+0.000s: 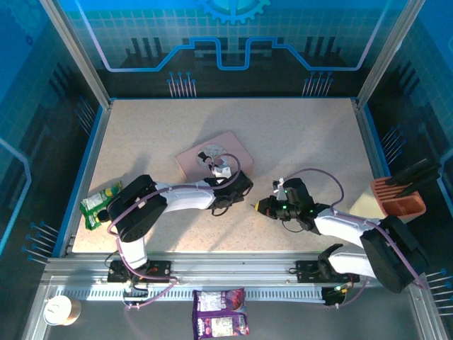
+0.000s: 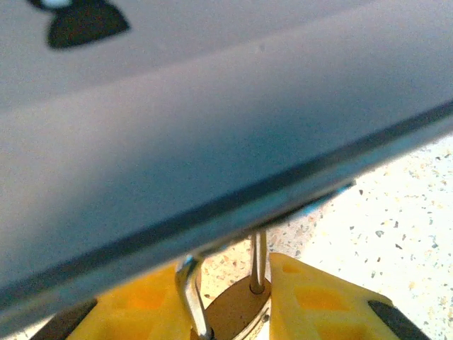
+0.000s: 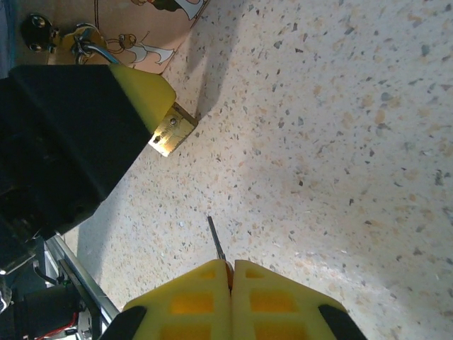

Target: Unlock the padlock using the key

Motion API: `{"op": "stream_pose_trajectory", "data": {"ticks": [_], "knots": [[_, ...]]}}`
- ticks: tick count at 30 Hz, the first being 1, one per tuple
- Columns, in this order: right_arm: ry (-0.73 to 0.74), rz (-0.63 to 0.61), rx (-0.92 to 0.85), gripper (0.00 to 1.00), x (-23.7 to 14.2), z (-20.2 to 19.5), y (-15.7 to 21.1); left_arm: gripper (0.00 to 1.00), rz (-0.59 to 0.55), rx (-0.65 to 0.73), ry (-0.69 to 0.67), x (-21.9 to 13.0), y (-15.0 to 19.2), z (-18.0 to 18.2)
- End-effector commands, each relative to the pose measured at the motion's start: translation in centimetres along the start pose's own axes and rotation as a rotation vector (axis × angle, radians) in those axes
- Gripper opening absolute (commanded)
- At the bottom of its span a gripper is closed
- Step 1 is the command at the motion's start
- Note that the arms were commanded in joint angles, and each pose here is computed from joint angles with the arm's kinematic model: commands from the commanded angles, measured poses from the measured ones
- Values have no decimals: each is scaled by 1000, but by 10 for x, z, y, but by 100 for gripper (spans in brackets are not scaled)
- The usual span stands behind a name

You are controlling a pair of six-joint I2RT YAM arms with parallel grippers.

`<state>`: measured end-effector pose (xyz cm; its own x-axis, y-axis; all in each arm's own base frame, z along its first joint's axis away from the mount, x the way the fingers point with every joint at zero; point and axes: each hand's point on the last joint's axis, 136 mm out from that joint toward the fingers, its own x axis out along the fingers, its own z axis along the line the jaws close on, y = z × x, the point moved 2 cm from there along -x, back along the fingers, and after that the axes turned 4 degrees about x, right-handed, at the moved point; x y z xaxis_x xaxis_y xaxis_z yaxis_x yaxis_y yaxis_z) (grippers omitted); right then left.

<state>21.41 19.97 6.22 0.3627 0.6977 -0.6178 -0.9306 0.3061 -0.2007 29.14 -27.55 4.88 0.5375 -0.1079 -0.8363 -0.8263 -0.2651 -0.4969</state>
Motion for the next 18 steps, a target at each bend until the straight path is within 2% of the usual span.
{"op": "stream_pose_trajectory", "data": {"ticks": [1, 13, 18], "knots": [[-58, 5, -21, 0, 3, 15, -3, 22, -50, -59, 90, -14, -17, -10], [-96, 37, 12, 0, 16, 15, -6, 11, -44, -104, 176, -11, -18, -14], [-137, 37, 31, 0, 18, 16, -11, 7, -54, -127, 276, -15, -22, -20]]}}
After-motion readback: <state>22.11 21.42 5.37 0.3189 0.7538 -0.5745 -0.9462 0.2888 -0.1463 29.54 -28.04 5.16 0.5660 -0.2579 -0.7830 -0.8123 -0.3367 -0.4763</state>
